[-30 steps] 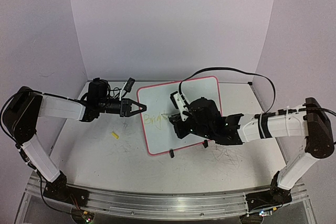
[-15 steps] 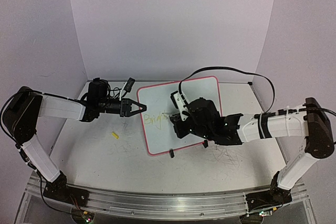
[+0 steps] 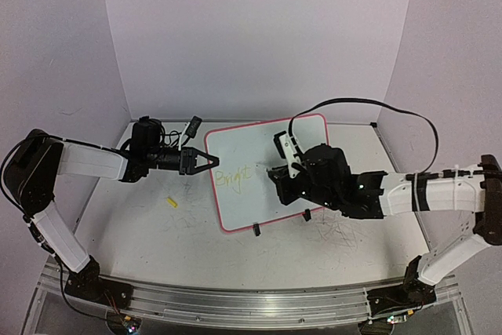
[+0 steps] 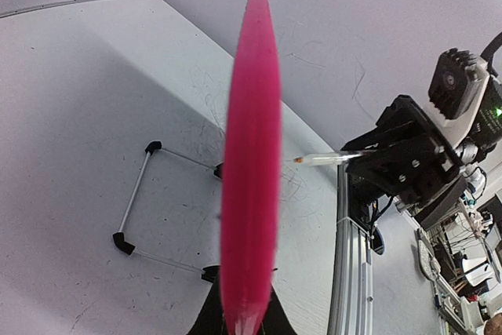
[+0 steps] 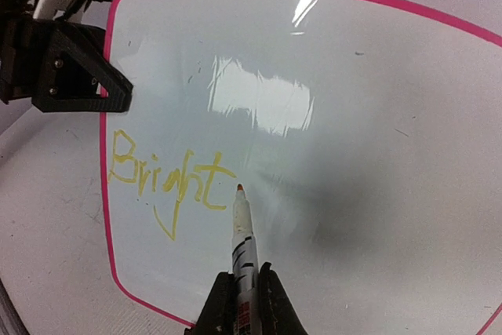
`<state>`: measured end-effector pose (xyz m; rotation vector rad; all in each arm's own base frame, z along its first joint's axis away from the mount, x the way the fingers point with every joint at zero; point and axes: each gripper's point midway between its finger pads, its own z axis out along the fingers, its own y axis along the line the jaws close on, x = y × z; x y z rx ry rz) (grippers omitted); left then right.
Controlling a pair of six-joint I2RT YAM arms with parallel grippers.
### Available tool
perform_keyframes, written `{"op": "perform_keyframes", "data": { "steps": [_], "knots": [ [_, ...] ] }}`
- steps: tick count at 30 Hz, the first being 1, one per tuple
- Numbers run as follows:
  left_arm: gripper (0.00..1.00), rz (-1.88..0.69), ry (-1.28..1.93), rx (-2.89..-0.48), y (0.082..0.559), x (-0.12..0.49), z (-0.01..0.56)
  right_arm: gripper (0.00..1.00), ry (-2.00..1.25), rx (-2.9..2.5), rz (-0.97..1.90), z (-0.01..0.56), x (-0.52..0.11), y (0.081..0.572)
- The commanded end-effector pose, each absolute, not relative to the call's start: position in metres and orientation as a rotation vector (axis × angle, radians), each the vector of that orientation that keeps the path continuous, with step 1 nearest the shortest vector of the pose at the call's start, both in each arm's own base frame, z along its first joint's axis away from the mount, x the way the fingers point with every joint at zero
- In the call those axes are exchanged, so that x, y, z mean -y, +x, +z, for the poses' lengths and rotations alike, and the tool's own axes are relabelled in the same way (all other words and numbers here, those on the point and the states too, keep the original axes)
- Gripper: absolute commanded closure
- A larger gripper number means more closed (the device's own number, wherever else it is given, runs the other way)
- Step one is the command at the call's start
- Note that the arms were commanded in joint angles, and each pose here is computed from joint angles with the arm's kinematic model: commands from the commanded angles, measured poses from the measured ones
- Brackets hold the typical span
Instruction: Write a sentence on the whiteboard
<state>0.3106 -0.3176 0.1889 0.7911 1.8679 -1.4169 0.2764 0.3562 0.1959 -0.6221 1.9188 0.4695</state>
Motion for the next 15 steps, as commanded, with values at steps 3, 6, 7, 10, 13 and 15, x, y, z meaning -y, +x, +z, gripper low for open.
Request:
{"op": "perform_keyframes", "data": {
  "steps": [3, 6, 7, 10, 13, 15],
  "knots": [
    [0.87, -1.367, 0.808, -1.829, 0.313, 0.319, 0.203, 1.0, -0.567, -1.81, 0.576, 0.242, -0.347, 0.269],
    [0.66, -1.383, 0.78, -1.843, 0.315, 0.319, 0.206, 1.0, -0.569, -1.806, 0.563, 0.246, -0.34, 0.27],
    [0.59, -1.396, 0.765, -1.851, 0.316, 0.318, 0.208, 1.0, -0.577, -1.803, 0.566, 0.247, -0.34, 0.269],
    [0.42, -1.456, 0.716, -1.875, 0.319, 0.313, 0.215, 1.0, -0.594, -1.815, 0.558, 0.25, -0.339, 0.269],
    [0.37, -1.502, 0.701, -1.88, 0.317, 0.307, 0.222, 1.0, -0.612, -1.85, 0.546, 0.244, -0.338, 0.267],
    [0.36, -1.512, 0.695, -1.88, 0.317, 0.304, 0.226, 1.0, -0.62, -1.876, 0.55, 0.24, -0.338, 0.266]
  ]
}}
